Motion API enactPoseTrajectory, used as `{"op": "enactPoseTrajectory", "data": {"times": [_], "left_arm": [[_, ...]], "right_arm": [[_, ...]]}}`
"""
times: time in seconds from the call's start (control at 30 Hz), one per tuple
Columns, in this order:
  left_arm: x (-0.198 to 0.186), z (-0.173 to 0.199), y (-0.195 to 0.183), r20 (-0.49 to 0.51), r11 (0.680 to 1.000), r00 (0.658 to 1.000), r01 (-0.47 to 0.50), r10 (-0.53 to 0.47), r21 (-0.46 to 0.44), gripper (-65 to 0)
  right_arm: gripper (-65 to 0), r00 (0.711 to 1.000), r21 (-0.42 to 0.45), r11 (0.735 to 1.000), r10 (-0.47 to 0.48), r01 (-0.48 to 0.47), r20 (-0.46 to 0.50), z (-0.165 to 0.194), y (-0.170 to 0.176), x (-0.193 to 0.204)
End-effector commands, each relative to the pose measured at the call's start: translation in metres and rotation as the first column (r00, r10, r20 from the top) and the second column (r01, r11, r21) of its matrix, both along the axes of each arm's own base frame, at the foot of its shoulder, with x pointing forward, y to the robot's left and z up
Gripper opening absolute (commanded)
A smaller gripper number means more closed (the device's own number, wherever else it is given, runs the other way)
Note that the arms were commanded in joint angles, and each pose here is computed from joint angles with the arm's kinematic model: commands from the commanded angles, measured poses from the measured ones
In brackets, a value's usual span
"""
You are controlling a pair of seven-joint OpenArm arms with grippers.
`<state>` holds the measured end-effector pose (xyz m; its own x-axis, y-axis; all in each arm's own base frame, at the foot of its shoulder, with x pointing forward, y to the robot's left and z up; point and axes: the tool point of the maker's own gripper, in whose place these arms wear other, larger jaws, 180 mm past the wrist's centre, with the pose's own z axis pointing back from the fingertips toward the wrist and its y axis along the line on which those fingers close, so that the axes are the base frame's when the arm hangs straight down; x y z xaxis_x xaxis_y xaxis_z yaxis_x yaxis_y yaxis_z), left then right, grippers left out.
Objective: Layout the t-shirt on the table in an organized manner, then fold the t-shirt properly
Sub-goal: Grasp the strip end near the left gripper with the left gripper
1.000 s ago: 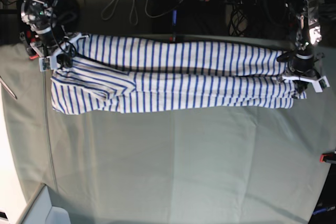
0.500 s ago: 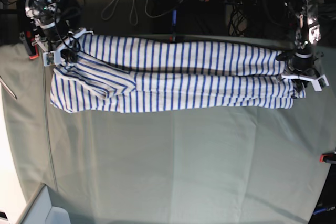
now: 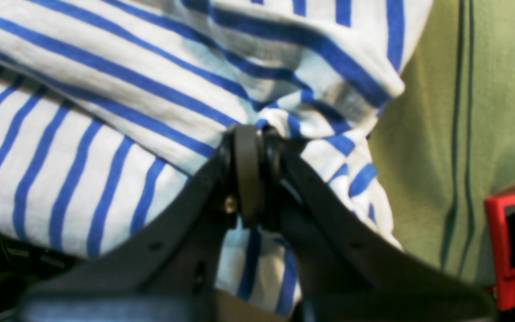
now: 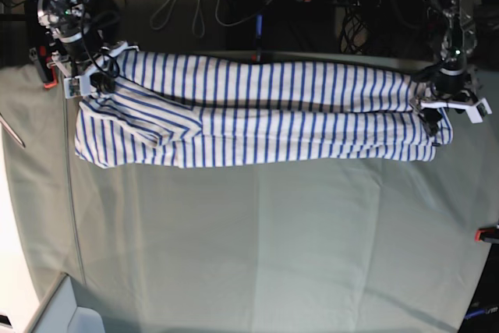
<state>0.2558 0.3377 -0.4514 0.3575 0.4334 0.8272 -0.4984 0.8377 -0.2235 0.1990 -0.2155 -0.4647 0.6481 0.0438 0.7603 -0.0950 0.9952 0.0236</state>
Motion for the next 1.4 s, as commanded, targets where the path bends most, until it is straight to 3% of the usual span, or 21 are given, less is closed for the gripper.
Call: {"op": "enactPoseTrajectory", "data": {"times": [0.0, 0.17, 0.4, 0.73, 0.77, 0.87, 0.97, 1.03, 1.13, 1.23, 1.37], "left_arm": [[0.005, 0.011, 0.007, 0.034, 1.0, 0.999, -0.003, 0.003, 0.017, -12.3], [0.005, 0.008, 0.003, 0.031, 1.0, 1.0, -0.005, 0.005, 0.005, -12.2], [0.01, -0.004, -0.028, -0.001, 0.996, 0.996, 0.089, -0.089, -0.009, -12.2], [0.005, -0.023, -0.021, -0.052, 0.998, 0.997, 0.06, -0.061, -0.02, -12.6], [0.003, -0.024, -0.02, -0.057, 0.998, 0.997, 0.058, -0.059, -0.021, -14.2], [0.002, -0.026, -0.02, -0.061, 0.998, 0.996, 0.06, -0.061, -0.024, -27.8], [0.012, -0.02, -0.041, 0.002, 0.983, 0.986, 0.166, -0.166, -0.074, -38.5], [0.017, -0.014, -0.056, 0.051, 0.965, 0.97, 0.242, -0.237, -0.106, -42.1], [0.019, -0.012, -0.063, 0.074, 0.953, 0.96, 0.279, -0.272, -0.12, -49.4], [0.02, -0.01, -0.063, 0.079, 0.953, 0.959, 0.278, -0.27, -0.118, -65.0], [0.022, -0.007, -0.063, 0.086, 0.953, 0.959, 0.28, -0.272, -0.115, -65.0]], "right_arm": [[-65.0, 1.0, 0.002, 1.0, 0.012, -0.012, 0.018, 0.005, 0.0, 0.003], [-65.0, 1.0, 0.002, 1.0, 0.012, -0.012, 0.016, 0.005, 0.0, 0.002], [-65.0, 1.0, 0.002, 1.0, 0.012, -0.012, 0.018, 0.005, 0.0, 0.003], [-65.0, 1.0, 0.001, 1.0, 0.012, -0.012, 0.018, 0.005, 0.0, 0.003], [-65.0, 1.0, 0.001, 1.0, 0.012, -0.012, 0.018, 0.005, 0.0, 0.003], [-65.0, 1.0, 0.001, 1.0, 0.012, -0.012, 0.018, 0.005, 0.0, 0.003], [-65.0, 1.0, 0.001, 1.0, 0.012, -0.012, 0.018, 0.005, 0.0, 0.003], [-65.0, 1.0, 0.001, 1.0, 0.012, -0.012, 0.018, 0.005, 0.0, 0.003], [-65.0, 1.0, 0.001, 1.0, 0.012, -0.012, 0.018, 0.005, 0.0, 0.003], [-65.0, 1.0, 0.002, 1.0, 0.012, -0.012, 0.016, 0.005, 0.0, 0.003], [-65.0, 1.0, 0.002, 1.0, 0.012, -0.012, 0.016, 0.005, 0.0, 0.003]]}}
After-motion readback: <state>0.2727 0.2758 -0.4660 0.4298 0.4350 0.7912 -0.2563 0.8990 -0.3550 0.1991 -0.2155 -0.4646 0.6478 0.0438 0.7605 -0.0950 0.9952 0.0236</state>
